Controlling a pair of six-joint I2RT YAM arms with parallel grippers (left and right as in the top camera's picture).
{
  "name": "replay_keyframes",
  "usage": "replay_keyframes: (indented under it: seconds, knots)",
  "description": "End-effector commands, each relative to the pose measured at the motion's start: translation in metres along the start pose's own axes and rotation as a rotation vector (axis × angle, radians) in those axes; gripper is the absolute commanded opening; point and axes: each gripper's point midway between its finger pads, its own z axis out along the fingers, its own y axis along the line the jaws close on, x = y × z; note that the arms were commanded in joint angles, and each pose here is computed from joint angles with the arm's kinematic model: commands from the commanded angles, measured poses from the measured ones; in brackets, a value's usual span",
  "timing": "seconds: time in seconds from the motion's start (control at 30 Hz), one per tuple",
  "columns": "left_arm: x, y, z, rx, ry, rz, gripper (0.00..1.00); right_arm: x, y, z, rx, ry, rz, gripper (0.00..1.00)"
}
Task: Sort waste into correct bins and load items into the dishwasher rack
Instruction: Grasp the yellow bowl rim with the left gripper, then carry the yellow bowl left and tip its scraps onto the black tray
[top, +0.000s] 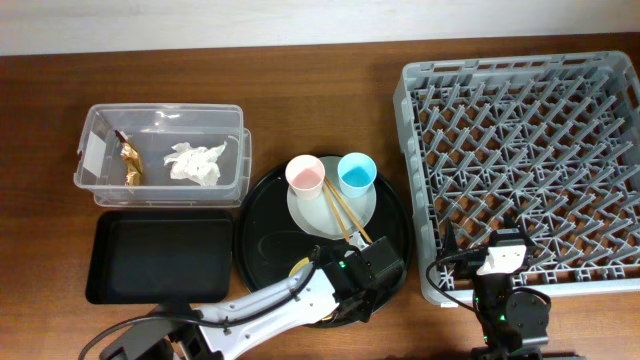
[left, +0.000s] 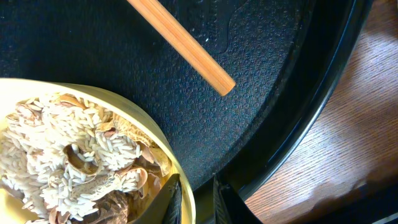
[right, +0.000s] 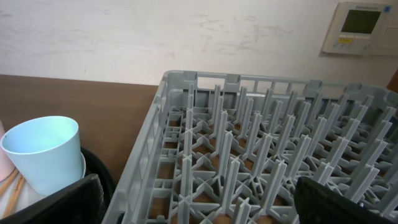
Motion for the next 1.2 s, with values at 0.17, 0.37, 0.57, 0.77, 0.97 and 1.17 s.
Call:
replay_keyframes:
  seconds: [0.17,0.37,0.57,0.77,0.97,1.17]
  knots:
    - [-0.002,0.011,0.010,-0.004,0.044,-0.074,0.01,0.003,-0.001,0.000,0.006,0.006,0.001,0.99]
    - [-0.015,0.020,-0.009,-0.060,0.002,-0.085,0.01,0.003,-0.001,0.000,0.007,0.006,0.001,0.99]
    - [-0.056,0.069,-0.089,-0.178,-0.186,-0.143,0.00,0.003,-0.001,0.000,0.006,0.006,0.001,0.98]
    - [-0.073,0.152,-0.152,-0.165,-0.356,-0.399,0.00,0.003,-0.001,0.000,0.007,0.006,0.001,0.98]
    - [-0.054,0.237,-0.189,-0.010,-0.399,-0.575,0.00,0.003,-0.001,0.000,0.007,0.006,0.001,0.98]
    - [-0.023,0.302,-0.189,0.169,-0.466,-0.760,0.00,0.003,-0.001,0.000,0.006,0.006,0.001,0.99]
